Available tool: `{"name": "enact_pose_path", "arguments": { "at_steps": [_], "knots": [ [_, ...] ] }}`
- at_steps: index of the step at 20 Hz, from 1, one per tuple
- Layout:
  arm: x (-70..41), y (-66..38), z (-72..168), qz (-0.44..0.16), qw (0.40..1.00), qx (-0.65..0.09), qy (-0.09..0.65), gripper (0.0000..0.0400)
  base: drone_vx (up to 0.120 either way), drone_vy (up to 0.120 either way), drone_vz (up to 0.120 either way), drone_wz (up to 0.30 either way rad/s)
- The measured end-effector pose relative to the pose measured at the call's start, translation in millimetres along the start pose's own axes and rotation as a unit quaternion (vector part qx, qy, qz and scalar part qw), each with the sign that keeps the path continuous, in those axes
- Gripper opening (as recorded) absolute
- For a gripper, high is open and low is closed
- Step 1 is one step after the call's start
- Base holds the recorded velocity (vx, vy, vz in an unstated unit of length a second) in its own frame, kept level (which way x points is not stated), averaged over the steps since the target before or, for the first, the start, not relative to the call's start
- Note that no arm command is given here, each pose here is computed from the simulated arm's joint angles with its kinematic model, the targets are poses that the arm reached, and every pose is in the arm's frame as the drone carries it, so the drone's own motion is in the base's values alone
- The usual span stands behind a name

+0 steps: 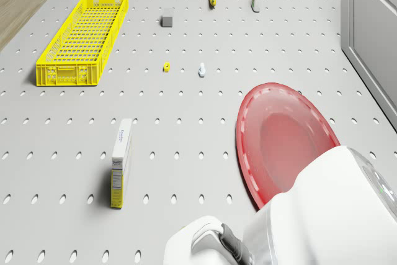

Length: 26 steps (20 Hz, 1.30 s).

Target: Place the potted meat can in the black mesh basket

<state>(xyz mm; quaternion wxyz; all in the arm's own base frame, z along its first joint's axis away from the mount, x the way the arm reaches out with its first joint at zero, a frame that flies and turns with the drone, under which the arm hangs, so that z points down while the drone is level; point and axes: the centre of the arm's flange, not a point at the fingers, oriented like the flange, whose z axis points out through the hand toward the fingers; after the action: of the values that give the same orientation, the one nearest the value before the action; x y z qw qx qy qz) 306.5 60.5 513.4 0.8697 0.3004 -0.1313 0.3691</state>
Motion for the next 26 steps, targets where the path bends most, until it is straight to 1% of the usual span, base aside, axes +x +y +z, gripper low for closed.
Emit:
{"name": "enact_pose_path", "arguments": {
  "at_steps": [2,4,6,8,13,16,20,22,26],
  "knots": [
    [-13.5,-13.4,2,-0.002,0.995,-0.068,0.068,0.0400,0.120,-0.120,-0.120,0.000],
    [-23.1,-22.8,5,-0.004,0.986,-0.117,0.118,0.0400,0.120,-0.120,-0.120,0.000],
    [-29.7,-29.2,9,-0.005,0.977,-0.151,0.153,0.0400,0.120,-0.120,-0.120,0.000],
    [-34.2,-33.6,12,-0.006,0.968,-0.174,0.178,0.0400,0.120,0.000,0.000,0.000],
    [-40.2,-39.3,16,-0.008,0.955,-0.206,0.212,0.0400,0.120,0.000,-0.112,0.000],
    [-41.9,-40.9,18,-0.008,0.951,-0.215,0.222,0.0400,0.000,0.027,-0.120,0.000],
    [-43.1,-42.0,19,-0.008,0.948,-0.222,0.229,0.0400,0.000,0.120,-0.120,0.000],
    [-43.4,-42.3,19,-0.008,0.947,-0.223,0.231,0.0400,0.080,0.000,-0.120,0.000],
    [-43.8,-42.7,20,-0.008,0.946,-0.226,0.233,0.0400,0.120,0.000,-0.010,0.000]
  ]
}}
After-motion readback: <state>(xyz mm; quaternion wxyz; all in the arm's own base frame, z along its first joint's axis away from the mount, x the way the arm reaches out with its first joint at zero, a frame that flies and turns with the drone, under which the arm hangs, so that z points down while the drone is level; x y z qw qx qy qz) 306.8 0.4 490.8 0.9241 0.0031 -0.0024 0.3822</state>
